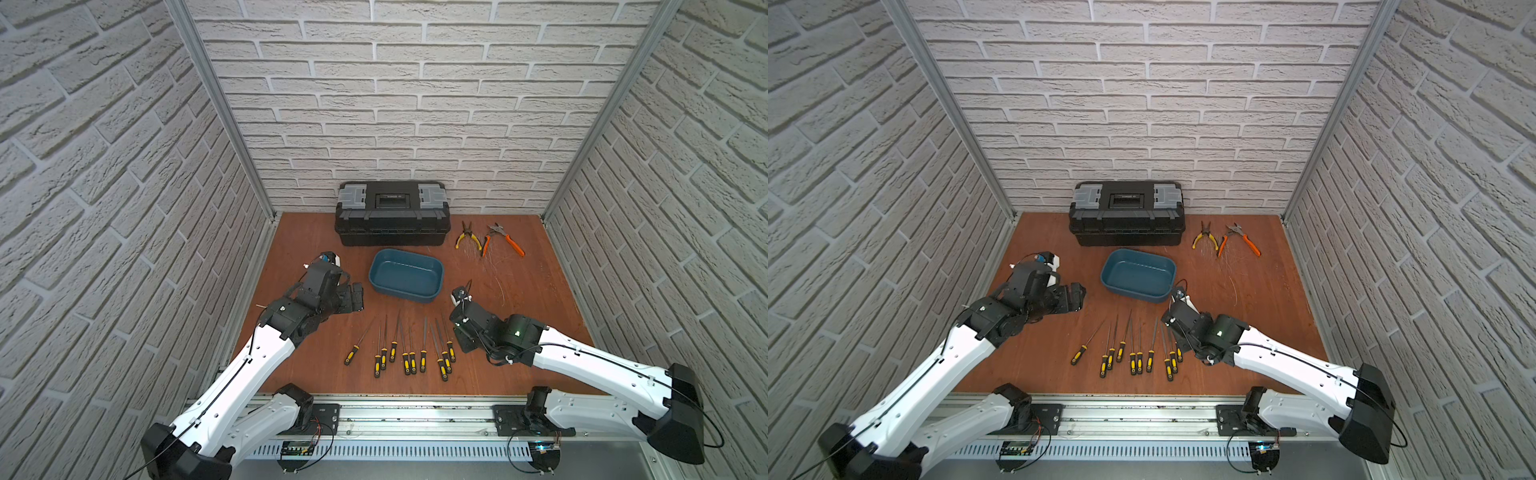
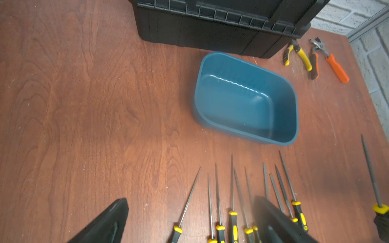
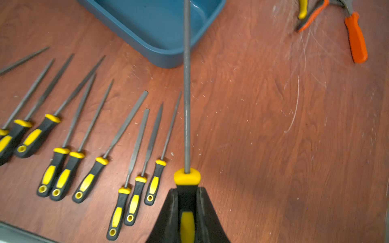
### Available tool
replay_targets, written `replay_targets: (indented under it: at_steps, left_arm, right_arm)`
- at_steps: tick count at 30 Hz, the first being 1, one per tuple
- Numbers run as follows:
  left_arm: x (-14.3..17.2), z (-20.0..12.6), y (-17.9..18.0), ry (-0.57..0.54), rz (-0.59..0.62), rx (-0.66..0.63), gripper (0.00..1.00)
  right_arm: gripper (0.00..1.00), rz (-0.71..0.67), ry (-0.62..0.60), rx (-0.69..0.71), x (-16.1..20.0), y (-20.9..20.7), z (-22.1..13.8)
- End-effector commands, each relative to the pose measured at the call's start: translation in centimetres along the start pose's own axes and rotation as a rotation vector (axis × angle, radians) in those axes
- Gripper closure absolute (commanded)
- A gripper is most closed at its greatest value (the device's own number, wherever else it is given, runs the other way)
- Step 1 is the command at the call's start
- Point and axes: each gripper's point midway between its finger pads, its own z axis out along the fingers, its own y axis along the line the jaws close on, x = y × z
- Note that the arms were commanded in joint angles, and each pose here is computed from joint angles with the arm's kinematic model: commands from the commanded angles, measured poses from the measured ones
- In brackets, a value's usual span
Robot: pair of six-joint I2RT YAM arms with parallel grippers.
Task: Put the file tool into the storage box
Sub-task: Place the file tool in the storage box.
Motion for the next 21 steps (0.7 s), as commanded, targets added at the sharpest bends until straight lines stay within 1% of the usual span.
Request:
replay_targets:
  at_steps: [1, 5, 9, 13, 17, 21]
  left_arm:
    - [-2.0, 0.5, -0.9, -0.023, -0.025, 0.068, 0.02]
    - [-3.4, 2.0, -0.1, -0.011, -0.076, 0.08, 0.02]
    - [-5.1, 3.5, 0.4, -0.003, -0.113, 0.094, 0.02]
    - [-6.7, 5.4, 0.8, 0.02, -0.119, 0.096, 0.02]
    - [-7.4, 7.6, 1.1, 0.06, -0.14, 0.093, 0.02]
    - [-7.6, 8.8, 1.3, 0.071, -0.158, 0.093, 0.02]
  right_arm:
    - [0.96, -0.179, -0.048, -0.101, -3.5, 1.8, -0.5]
    - [0.97, -0.255, -0.043, -0.173, -7.1, 2.4, 0.4]
    - [0.97, -0.315, -0.022, -0.249, -10.3, 3.2, 2.2]
    - [0.97, -0.378, 0.001, -0.303, -13.2, 4.1, 4.7]
    - [0.98, -0.424, 0.013, -0.335, -15.1, 4.9, 7.5]
    - [0.97, -0.468, 0.029, -0.343, -15.7, 5.5, 10.4]
